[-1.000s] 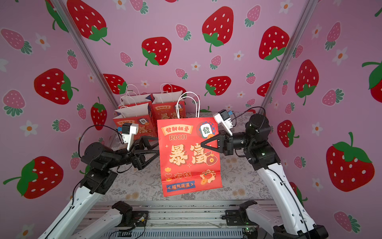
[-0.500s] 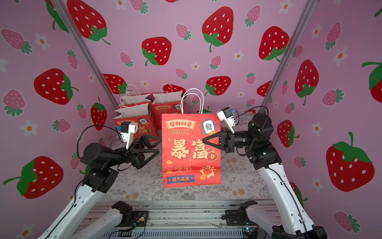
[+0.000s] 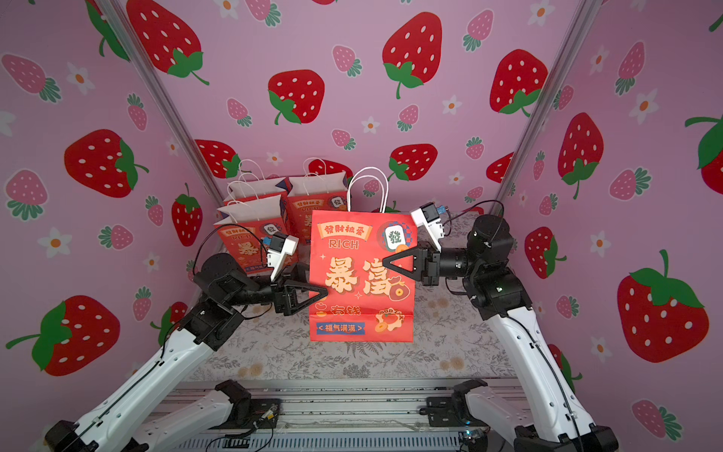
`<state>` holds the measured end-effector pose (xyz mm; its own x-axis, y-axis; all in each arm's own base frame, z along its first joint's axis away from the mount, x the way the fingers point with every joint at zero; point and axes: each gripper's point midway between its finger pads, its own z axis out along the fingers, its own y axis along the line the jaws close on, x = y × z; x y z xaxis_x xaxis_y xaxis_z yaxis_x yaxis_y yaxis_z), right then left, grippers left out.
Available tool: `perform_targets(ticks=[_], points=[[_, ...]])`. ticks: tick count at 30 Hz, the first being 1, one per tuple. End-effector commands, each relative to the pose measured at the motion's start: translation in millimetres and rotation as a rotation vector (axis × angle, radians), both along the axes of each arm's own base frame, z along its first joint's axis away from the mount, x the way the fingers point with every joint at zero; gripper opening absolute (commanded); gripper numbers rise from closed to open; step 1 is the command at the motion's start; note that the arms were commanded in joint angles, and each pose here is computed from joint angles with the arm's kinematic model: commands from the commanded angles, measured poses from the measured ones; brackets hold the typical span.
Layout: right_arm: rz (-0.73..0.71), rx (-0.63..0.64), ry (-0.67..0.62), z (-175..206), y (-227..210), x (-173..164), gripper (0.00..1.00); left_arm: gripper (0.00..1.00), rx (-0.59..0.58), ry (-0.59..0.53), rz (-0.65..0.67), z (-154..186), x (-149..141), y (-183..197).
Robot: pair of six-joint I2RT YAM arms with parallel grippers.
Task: Put away the paper bag
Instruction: Press the paper bag.
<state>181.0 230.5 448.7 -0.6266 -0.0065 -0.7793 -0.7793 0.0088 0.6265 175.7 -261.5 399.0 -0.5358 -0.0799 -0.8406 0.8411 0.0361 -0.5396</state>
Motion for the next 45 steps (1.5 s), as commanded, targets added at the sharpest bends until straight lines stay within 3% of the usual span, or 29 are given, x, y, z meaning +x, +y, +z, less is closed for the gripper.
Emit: perform_targets(ticks=[1, 5, 11, 13, 16, 18, 24, 27, 30, 36, 45], points=[[-0.008, 0.000, -0.045, 6.6, -0.2, -2.8, 0.00, 0.63, 0.006, -0.045, -0.018, 8.7, -2.1, -2.1], [0.004, -0.006, -0.045, 4.7, 0.8, -4.3, 0.00, 0.47, 0.014, -0.035, -0.012, 5.2, 1.1, -3.4], [0.033, -0.017, -0.051, 0.7, 6.2, -9.7, 0.00, 0.54, 0.009, -0.035, -0.009, 6.0, 3.2, -4.4], [0.032, -0.025, -0.048, -1.9, 7.8, -9.4, 0.00, 0.42, 0.012, -0.030, -0.008, 4.3, 4.8, -5.2], [0.025, -0.029, -0.044, -4.2, 8.5, -7.8, 0.03, 0.18, 0.021, -0.024, 0.007, 0.5, 8.5, -5.6], [0.014, -0.032, -0.039, -5.6, 8.4, -6.2, 0.13, 0.01, 0.031, -0.023, 0.024, -2.1, 10.8, -5.0], [0.011, -0.035, -0.007, -18.9, 5.5, -13.4, 0.55, 0.00, 0.061, -0.023, 0.055, -8.3, 13.4, -0.4], [-0.004, -0.029, 0.015, -32.1, 3.7, -17.9, 0.66, 0.00, 0.064, -0.023, 0.065, -8.7, 14.5, 2.8], [-0.032, -0.025, 0.028, -45.7, 2.8, -18.6, 0.72, 0.00, 0.066, -0.017, 0.060, -11.2, 16.2, 1.4], [-0.018, -0.049, 0.083, -60.4, 7.9, -15.2, 0.67, 0.00, 0.064, -0.023, 0.071, -10.8, 17.1, 2.3], [-0.056, -0.090, 0.121, -72.0, 7.3, -10.2, 0.29, 0.00, 0.087, -0.058, 0.123, -10.5, 15.5, 9.6]])
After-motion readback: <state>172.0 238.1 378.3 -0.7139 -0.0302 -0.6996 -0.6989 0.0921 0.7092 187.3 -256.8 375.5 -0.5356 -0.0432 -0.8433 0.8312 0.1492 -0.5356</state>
